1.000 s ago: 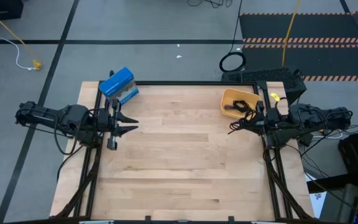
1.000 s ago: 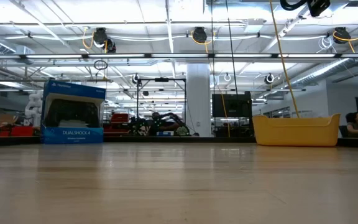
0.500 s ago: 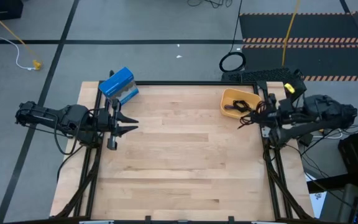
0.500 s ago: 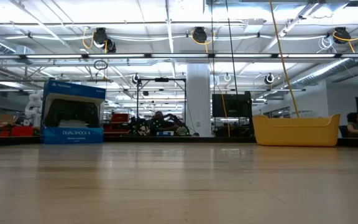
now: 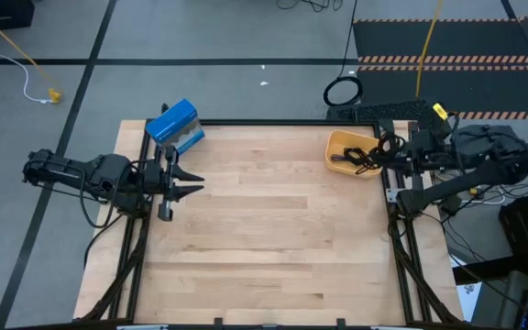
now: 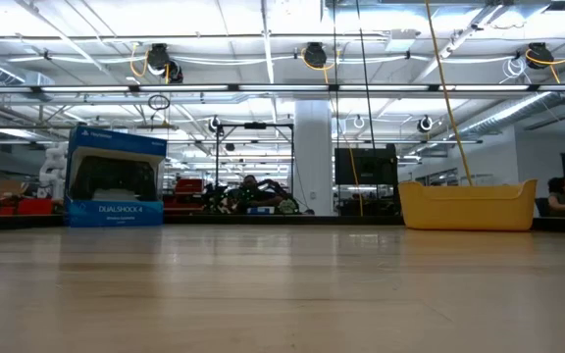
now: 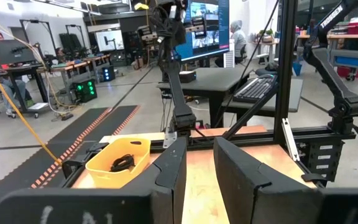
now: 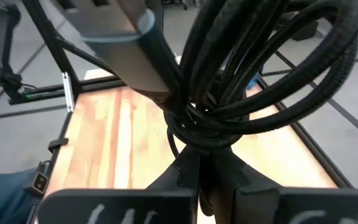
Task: Pick and place USB-C Cables
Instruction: Put the charger cable into the yellow bin
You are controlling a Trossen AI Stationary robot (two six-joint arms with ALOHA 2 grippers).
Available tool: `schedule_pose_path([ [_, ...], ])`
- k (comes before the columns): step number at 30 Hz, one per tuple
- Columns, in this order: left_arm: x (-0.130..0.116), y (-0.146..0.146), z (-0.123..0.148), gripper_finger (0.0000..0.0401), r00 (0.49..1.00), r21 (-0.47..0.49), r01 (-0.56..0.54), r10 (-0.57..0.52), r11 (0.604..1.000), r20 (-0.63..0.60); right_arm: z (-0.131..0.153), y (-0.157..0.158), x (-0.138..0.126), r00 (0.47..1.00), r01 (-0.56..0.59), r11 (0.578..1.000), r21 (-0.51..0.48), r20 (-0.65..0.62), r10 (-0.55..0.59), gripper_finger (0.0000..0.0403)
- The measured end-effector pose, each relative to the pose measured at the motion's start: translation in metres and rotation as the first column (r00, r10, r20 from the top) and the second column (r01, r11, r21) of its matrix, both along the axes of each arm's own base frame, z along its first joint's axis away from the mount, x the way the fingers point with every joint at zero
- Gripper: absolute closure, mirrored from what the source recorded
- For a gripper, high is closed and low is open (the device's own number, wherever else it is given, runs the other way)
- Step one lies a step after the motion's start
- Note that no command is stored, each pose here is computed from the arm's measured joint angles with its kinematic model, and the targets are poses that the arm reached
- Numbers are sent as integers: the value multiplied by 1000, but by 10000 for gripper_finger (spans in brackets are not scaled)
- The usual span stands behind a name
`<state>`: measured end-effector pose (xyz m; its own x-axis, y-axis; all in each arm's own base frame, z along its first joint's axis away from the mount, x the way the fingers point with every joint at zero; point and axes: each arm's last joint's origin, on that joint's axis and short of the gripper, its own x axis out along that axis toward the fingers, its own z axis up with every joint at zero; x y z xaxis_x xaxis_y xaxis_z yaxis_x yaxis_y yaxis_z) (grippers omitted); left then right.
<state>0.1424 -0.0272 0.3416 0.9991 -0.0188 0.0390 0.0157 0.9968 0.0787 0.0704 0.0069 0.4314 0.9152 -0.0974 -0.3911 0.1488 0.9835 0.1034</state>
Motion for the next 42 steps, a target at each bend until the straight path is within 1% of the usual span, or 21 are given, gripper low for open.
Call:
schedule_pose_path([
  [2,0,0,0,315,1000,0,0,0,1000,0,8,0,4,1000,17,1000,-11,-12,-17,399],
  [9,0,0,0,315,1000,0,0,0,1000,0,33,2,13,997,21,999,-29,-75,-23,399],
  [14,0,0,0,315,1000,0,0,0,1000,0,53,0,12,991,75,995,-66,-106,-82,399],
  [17,0,0,0,315,1000,0,0,0,1000,0,66,-1,12,989,103,990,-95,-98,-112,399],
  [20,0,0,0,315,1000,1,0,0,1000,0,78,-2,13,987,111,988,-111,-102,-122,399],
  [24,0,0,0,315,1000,4,0,0,1000,1,87,-4,18,975,146,981,-125,-152,-164,399],
  [27,0,0,0,315,1000,6,0,0,1000,0,87,-8,26,950,179,973,-148,-231,-210,399],
  [29,0,0,0,315,1000,10,-1,1,1000,1,87,-10,34,941,204,968,-148,-244,-235,399],
  [34,0,0,0,315,1000,12,-1,1,1000,1,80,-17,55,918,204,969,-136,-317,-238,399],
  [38,0,0,0,315,1000,12,-1,1,1000,1,71,-25,71,899,180,978,-106,-386,-207,399],
  [42,0,0,0,315,1000,12,0,0,1000,1,52,-36,87,854,179,981,-81,-482,-196,399],
])
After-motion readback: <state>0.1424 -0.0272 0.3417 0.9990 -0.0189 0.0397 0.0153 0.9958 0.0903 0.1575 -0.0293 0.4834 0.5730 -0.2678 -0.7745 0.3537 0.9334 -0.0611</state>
